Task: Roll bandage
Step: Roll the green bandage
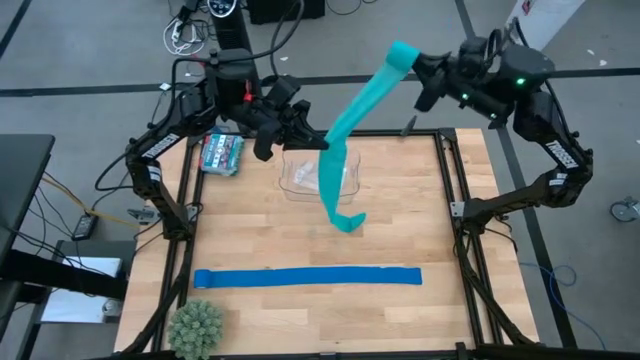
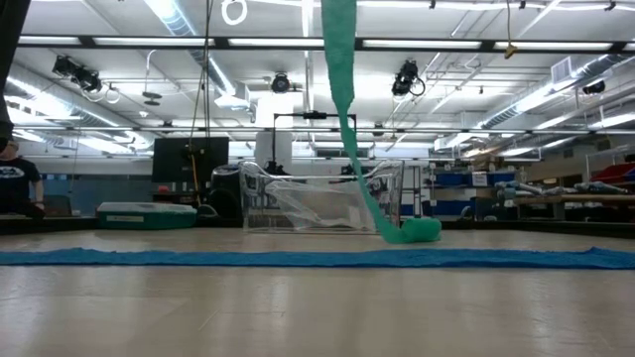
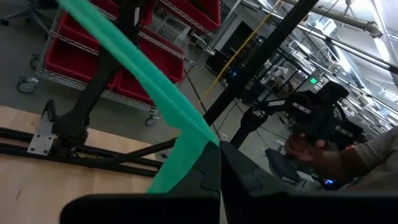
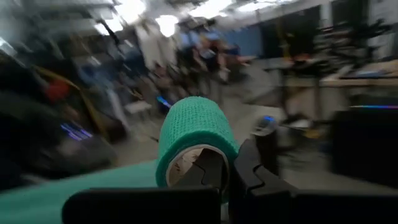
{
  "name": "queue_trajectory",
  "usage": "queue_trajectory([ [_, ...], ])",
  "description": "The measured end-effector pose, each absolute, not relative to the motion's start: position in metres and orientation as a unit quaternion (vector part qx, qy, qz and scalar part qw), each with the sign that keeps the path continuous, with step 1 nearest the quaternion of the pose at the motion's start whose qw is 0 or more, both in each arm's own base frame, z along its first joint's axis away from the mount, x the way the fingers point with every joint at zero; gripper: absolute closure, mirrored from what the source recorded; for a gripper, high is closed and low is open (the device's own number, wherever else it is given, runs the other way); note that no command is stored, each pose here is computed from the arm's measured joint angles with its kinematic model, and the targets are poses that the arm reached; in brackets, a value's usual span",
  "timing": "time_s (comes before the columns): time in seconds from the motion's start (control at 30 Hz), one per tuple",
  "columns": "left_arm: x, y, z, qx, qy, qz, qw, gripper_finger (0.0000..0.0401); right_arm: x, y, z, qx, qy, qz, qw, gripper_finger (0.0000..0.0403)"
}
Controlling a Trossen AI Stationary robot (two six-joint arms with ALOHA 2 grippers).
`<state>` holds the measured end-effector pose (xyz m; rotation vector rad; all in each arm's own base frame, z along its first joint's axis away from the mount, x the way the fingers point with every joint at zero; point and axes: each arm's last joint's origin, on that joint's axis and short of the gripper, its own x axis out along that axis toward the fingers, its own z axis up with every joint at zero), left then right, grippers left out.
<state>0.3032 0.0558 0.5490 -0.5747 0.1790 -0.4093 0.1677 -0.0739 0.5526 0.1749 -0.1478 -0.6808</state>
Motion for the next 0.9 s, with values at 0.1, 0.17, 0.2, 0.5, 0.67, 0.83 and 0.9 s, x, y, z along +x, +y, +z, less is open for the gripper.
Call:
queue_trajectory([
  [0.1, 0.304, 0.056, 0.549, -0.281, 0.088, -0.199, 0.935, 0.0397, 0.168, -0.076, 0.545, 0.038, -0.019, -0.367, 0.929, 0.0403],
  [0.17, 0.304, 0.056, 0.548, -0.282, 0.088, -0.198, 0.935, 0.0397, 0.168, -0.077, 0.542, 0.012, 0.005, -0.384, 0.923, 0.0403],
  [0.2, 0.304, 0.056, 0.548, -0.283, 0.088, -0.197, 0.935, 0.0397, 0.168, -0.077, 0.542, 0.002, 0.013, -0.390, 0.921, 0.0403],
  [0.5, 0.304, 0.055, 0.548, -0.283, 0.092, -0.208, 0.932, 0.0397, 0.170, -0.070, 0.556, 0.058, -0.082, -0.311, 0.945, 0.0403],
  [0.67, 0.303, 0.054, 0.549, -0.280, 0.091, -0.211, 0.932, 0.0396, 0.174, -0.059, 0.568, 0.096, -0.142, -0.157, 0.973, 0.0403],
  [0.83, 0.303, 0.055, 0.549, -0.259, 0.085, -0.206, 0.940, 0.0387, 0.176, -0.051, 0.570, 0.124, -0.145, -0.080, 0.978, 0.0403],
  [0.9, 0.303, 0.056, 0.546, -0.262, 0.093, -0.183, 0.943, 0.0377, 0.178, -0.048, 0.570, 0.132, -0.147, -0.068, 0.978, 0.0403],
])
